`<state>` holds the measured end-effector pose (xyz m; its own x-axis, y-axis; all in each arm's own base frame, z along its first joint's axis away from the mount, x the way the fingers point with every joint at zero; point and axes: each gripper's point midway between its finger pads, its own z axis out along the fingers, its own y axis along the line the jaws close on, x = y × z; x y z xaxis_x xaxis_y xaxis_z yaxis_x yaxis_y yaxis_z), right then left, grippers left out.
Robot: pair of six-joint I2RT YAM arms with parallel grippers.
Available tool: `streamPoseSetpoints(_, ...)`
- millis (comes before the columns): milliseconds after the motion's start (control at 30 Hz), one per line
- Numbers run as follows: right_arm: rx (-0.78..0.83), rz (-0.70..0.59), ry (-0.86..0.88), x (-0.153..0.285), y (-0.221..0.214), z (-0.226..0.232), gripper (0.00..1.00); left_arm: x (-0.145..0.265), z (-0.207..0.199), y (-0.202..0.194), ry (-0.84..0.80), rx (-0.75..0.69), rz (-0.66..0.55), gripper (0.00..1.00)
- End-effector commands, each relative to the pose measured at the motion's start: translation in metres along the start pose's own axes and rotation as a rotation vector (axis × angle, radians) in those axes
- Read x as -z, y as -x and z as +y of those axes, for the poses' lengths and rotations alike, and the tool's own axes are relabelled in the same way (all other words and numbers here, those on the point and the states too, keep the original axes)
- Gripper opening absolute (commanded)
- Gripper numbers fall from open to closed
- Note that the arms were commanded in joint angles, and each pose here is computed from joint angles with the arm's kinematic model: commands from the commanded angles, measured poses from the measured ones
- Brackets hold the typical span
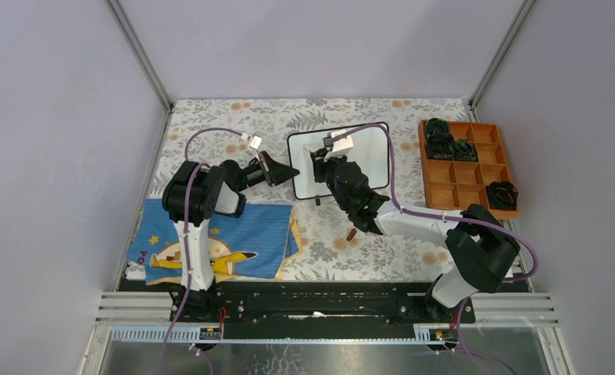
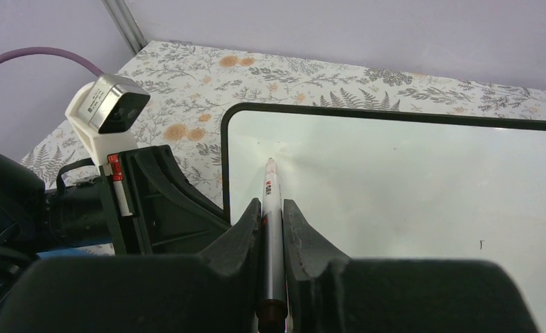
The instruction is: Write a sentence on the whiteboard
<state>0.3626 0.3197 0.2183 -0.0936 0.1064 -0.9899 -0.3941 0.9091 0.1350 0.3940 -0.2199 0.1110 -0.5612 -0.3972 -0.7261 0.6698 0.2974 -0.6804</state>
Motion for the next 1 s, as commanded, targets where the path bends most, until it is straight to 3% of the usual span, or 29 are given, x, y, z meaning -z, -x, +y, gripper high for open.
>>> streamPoseSetpoints(0, -0.041, -0.095, -0.019, -0.007, 0.032, 0.006, 0.0, 0.003, -0.002, 0.009, -0.02, -0.066, -0.031, 0.0)
streamPoseSetpoints(967, 0.009, 0.003, -0.084, 0.001, -0.007, -0.013, 0.0, 0.003, -0.001, 0.008, -0.016, -0.069, -0.033, 0.0)
